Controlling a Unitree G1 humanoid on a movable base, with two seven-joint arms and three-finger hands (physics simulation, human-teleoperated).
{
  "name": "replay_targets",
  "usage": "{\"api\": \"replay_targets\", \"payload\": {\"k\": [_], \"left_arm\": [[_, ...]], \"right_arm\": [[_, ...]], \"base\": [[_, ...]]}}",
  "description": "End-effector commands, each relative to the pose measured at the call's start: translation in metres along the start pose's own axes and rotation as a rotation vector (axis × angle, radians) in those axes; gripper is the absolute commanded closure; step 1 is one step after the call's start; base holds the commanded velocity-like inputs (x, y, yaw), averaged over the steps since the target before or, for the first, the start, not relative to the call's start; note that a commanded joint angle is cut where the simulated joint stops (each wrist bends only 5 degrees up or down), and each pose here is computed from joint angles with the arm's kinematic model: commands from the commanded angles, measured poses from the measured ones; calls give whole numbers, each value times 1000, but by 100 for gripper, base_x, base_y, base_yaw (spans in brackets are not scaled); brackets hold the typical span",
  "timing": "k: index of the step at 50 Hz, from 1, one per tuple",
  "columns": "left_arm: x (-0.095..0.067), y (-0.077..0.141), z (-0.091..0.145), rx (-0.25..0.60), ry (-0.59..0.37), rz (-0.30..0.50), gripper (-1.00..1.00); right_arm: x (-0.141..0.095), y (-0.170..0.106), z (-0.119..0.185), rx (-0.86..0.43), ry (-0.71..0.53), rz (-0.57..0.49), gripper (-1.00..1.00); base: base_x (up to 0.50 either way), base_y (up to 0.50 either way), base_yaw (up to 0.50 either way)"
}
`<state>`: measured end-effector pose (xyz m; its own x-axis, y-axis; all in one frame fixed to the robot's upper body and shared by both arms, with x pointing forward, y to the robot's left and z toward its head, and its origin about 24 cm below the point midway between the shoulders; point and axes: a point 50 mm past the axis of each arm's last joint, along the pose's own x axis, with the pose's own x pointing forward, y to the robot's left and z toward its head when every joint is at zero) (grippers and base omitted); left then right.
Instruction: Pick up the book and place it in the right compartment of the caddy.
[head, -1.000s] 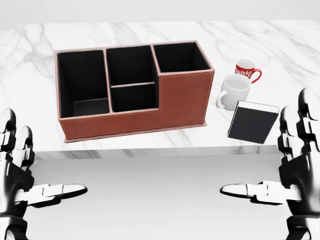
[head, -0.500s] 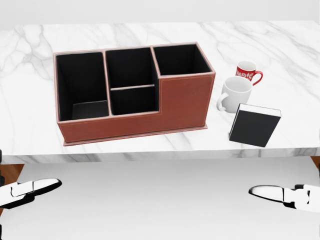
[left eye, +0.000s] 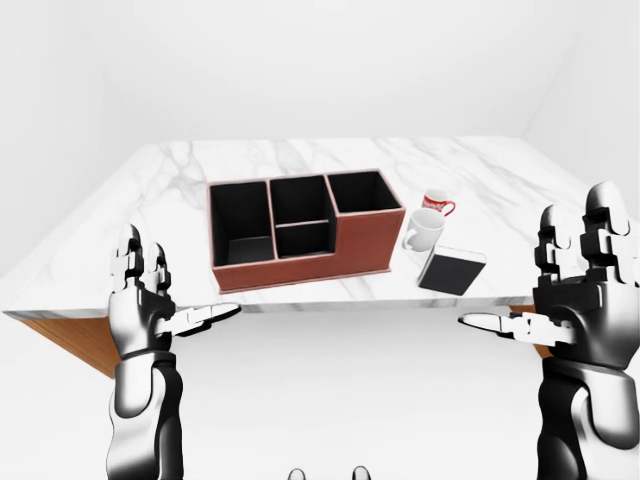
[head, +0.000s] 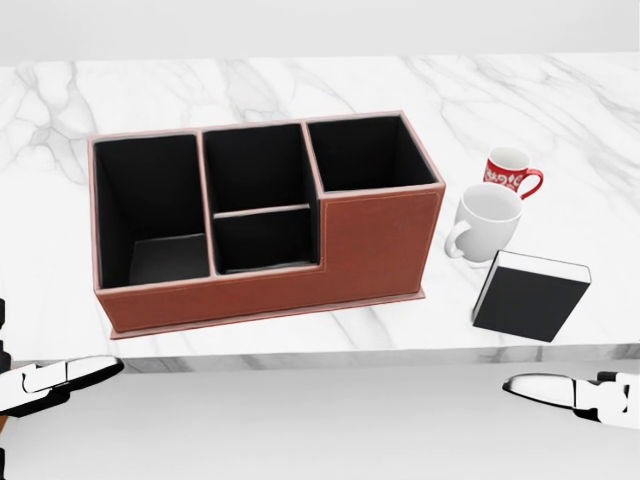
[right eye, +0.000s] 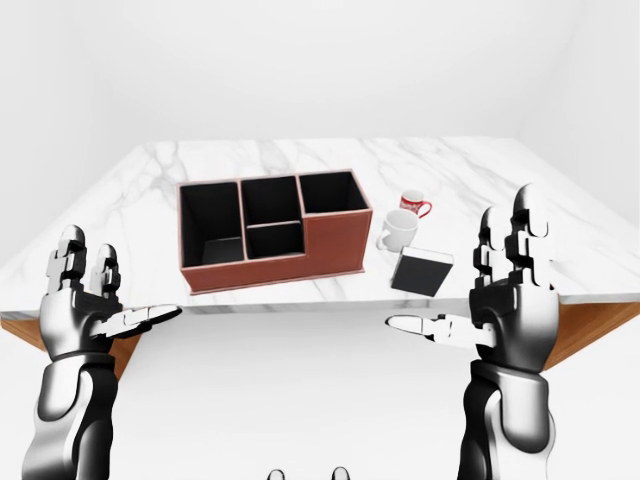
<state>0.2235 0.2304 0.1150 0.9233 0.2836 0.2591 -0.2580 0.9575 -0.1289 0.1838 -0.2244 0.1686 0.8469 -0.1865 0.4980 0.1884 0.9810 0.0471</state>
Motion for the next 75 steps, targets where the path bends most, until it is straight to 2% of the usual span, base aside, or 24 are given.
{"api": "replay_targets", "payload": {"k": [1,49,60,62,66,72,74,75], "left_arm": [[0,-2,-2,-7,6,3,-100],[-1,-2,-2,-8,8,2,-100],[0,-2,-5,-6,19,1,-100],[0,-2,-5,-6,18,1,-100],[0,-3,-4,-6,17,0,-100],[0,-3,-4,-4,17,1,-100],[0,-2,-4,-4,18,1,-100],[0,-3,-4,-6,17,-1,-100]], "right_arm": [[0,0,-4,10,14,-9,-100],[-1,-1,-2,2,8,1,-100],[-1,-4,0,-57,9,28,-100],[-1,-5,4,-77,-6,43,-100],[-3,-6,24,-207,-64,102,-100],[-2,-9,47,-455,-113,215,-100],[-2,-7,43,-519,-76,270,-100],[-4,-8,30,-589,19,319,-100]], "base": [[28,0,0],[27,0,0],[19,0,0],[0,0,0],[0,0,0],[0,0,0],[0,0,0],[0,0,0]]}}
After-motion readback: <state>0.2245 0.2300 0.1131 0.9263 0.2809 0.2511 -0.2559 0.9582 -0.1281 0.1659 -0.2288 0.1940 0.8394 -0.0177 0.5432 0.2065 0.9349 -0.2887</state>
